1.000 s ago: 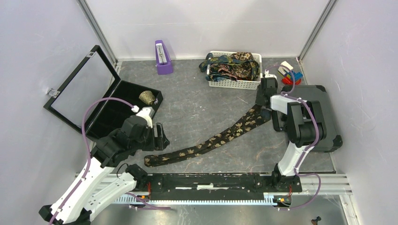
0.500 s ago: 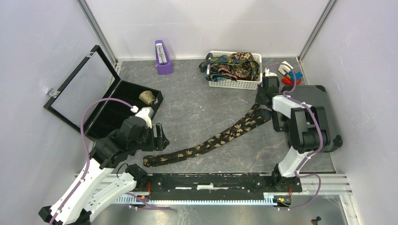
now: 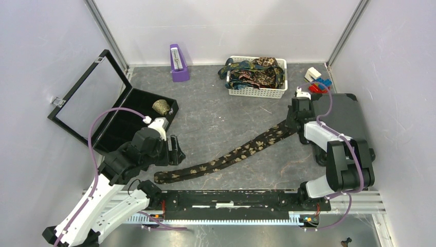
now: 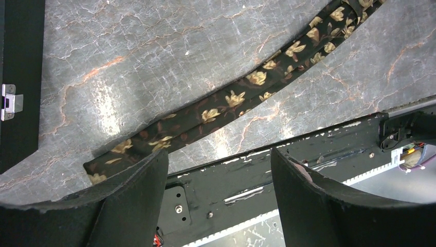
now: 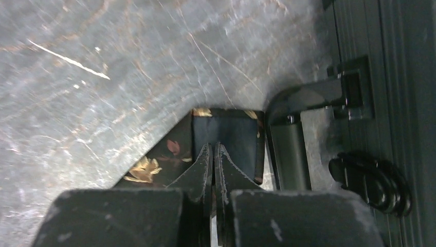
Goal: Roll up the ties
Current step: Flatten out the tie at the center of the board.
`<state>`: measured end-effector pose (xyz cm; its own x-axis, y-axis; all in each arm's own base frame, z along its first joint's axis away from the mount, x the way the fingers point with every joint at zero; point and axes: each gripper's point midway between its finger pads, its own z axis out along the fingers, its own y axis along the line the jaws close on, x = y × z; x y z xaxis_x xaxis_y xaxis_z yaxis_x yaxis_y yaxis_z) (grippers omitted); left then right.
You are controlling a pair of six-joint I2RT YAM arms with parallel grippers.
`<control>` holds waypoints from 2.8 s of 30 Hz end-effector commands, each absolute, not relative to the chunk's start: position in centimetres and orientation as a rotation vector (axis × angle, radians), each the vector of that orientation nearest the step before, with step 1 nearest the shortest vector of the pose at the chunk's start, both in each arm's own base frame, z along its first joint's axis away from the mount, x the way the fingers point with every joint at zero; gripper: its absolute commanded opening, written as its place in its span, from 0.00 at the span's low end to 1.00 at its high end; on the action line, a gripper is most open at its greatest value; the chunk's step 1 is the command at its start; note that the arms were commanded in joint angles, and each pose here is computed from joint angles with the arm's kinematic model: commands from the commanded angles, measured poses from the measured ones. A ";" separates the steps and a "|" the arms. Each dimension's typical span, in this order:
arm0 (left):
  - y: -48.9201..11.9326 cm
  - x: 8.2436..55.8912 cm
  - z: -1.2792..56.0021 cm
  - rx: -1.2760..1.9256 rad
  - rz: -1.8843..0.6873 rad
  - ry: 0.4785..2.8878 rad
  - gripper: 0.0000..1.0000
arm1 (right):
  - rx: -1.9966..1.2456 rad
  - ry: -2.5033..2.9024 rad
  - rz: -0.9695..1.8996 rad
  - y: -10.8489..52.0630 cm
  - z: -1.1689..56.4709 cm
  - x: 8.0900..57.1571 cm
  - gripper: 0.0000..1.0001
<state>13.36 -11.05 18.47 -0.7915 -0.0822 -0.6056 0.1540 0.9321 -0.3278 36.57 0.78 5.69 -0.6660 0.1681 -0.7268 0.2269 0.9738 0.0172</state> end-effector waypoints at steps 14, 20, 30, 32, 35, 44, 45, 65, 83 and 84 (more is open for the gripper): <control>-11.1 14.0 19.1 0.069 -0.477 2.388 0.79 | 0.306 2.192 -0.165 -1.5 6.7 39.1 0.00; -11.1 14.0 19.3 0.070 -0.483 2.383 0.79 | 0.266 2.194 -0.117 -0.9 6.3 39.1 0.18; -11.2 13.8 19.4 0.076 -0.499 2.379 0.79 | 0.411 2.168 -0.020 0.1 9.8 36.7 0.90; -11.2 13.9 19.4 0.076 -0.498 2.378 0.79 | 0.476 2.180 0.019 0.9 8.9 35.0 0.94; -11.2 13.8 19.5 0.077 -0.505 2.372 0.79 | 0.542 2.200 0.072 2.1 7.3 33.1 0.96; -11.4 13.6 19.6 0.094 -0.526 2.363 0.79 | 0.704 2.152 0.138 2.3 4.8 31.3 0.85; -11.4 13.6 19.7 0.096 -0.526 2.363 0.80 | 0.713 2.152 0.133 2.2 4.5 31.2 0.85; -11.6 13.7 19.2 0.107 -0.515 2.390 0.79 | 0.830 2.126 0.065 -0.4 0.1 30.3 0.55; -11.4 13.9 18.9 0.098 -0.492 2.404 0.79 | 0.751 2.123 0.191 0.7 -0.4 30.9 0.18; -11.5 13.9 18.8 0.096 -0.492 2.406 0.79 | 0.741 2.117 0.200 0.8 -0.2 31.0 0.17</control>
